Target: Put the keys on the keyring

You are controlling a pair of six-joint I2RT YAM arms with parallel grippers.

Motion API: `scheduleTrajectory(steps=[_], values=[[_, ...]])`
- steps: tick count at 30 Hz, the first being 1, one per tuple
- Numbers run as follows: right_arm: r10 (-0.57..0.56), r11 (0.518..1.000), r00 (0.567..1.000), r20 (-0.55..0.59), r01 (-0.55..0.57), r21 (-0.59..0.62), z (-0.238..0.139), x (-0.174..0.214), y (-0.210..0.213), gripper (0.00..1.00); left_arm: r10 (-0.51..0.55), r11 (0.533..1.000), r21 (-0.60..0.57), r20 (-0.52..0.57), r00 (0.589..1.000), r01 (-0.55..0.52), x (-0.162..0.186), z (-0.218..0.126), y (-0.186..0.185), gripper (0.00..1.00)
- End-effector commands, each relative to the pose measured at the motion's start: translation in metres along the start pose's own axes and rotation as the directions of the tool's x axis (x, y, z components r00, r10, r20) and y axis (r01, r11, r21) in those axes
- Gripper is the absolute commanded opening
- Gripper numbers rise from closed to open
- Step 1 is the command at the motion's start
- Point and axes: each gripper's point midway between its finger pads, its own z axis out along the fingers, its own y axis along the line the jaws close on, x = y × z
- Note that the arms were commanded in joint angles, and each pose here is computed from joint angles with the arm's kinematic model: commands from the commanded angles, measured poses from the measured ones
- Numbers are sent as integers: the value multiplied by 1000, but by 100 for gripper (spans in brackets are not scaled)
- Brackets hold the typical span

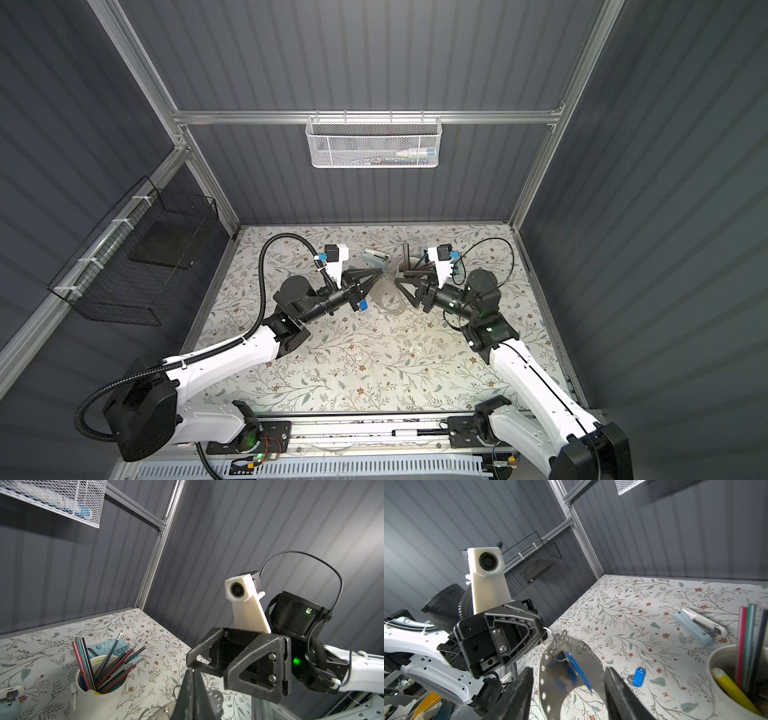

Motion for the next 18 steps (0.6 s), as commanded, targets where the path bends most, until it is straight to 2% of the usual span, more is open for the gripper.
scheduleTrajectory(steps=[1, 11, 18], values=[[-8, 997, 1000, 14, 9, -76, 2, -11, 15, 55, 8, 999, 49, 42, 999, -10, -15, -1, -11, 0], [17, 990, 1000, 17, -15, -140, 8, -18, 20, 43, 3, 996, 91, 28, 1000, -5, -12, -1, -18, 0], [49, 986, 998, 38, -43, -159, 6, -26, 17, 43, 6, 995, 98, 24, 1000, -8, -12, -2, -20, 0]])
